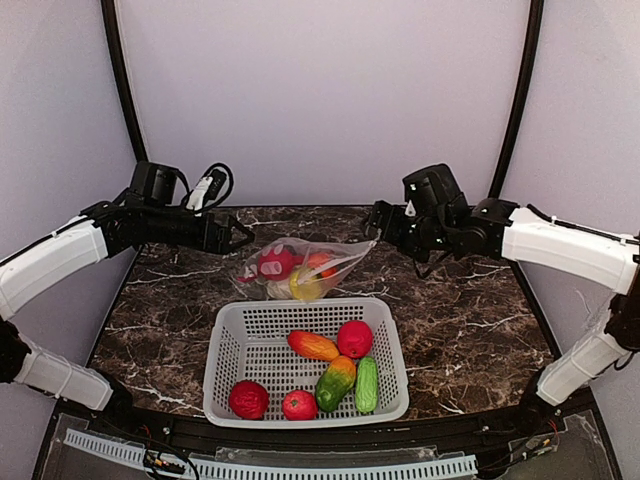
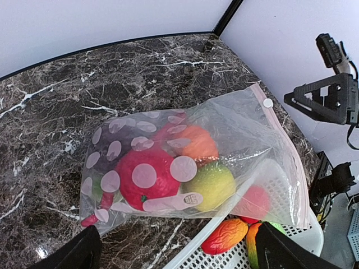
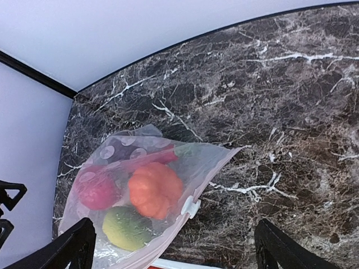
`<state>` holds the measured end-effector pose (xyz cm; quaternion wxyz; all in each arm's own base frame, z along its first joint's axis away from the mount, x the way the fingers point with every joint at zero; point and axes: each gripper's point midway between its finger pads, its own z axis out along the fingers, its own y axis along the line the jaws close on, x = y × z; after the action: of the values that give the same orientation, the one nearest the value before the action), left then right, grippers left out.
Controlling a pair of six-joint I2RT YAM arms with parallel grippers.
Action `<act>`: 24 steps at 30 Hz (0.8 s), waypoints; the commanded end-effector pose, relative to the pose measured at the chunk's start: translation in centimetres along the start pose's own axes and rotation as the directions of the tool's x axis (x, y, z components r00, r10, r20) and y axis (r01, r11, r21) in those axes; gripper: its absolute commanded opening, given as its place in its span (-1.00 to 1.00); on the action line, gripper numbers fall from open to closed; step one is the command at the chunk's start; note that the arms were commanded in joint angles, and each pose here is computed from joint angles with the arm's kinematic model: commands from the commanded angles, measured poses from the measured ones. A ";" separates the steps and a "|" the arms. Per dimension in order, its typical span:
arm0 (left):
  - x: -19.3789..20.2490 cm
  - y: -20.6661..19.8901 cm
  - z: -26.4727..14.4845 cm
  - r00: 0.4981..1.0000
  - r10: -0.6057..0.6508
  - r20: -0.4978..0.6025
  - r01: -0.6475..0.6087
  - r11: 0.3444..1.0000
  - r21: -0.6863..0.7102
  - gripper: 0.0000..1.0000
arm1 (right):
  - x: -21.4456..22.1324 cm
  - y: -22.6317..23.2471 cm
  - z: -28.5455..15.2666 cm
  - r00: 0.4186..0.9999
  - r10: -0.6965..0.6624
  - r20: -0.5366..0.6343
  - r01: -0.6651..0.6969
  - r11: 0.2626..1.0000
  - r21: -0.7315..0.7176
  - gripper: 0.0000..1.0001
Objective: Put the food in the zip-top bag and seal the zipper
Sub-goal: Pick up the zipper food storage bag from the center of the board, then pass from the right arm to the left
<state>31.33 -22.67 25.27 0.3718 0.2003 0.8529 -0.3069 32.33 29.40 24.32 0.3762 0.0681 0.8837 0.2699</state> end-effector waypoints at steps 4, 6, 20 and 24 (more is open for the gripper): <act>-1.4 -1.1 -1.1 0.996 0.033 0.080 -0.036 0.999 0.035 0.93 | 3.1 0.8 4.2 0.987 0.094 -0.130 -0.099 0.995 -0.031 0.64; -1.4 -1.0 -1.3 0.996 0.043 0.080 -0.045 0.999 0.027 0.93 | 3.3 1.1 5.0 0.986 0.093 -0.142 -0.098 0.995 -0.033 0.32; -4.4 -2.7 -4.8 0.981 0.099 0.167 -0.104 0.994 0.023 0.94 | -11.6 13.8 0.8 0.904 -0.361 0.229 0.418 0.856 -0.303 -1.00; -5.6 -3.7 -5.7 0.973 0.107 0.205 -0.121 0.991 0.055 0.95 | -12.1 19.5 -3.2 0.762 -0.536 0.364 0.647 0.605 -0.464 -1.00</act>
<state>30.63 -22.21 30.90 0.4418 0.2160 0.8112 -0.3164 39.89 38.16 37.83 0.4698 -0.1388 0.7996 0.3473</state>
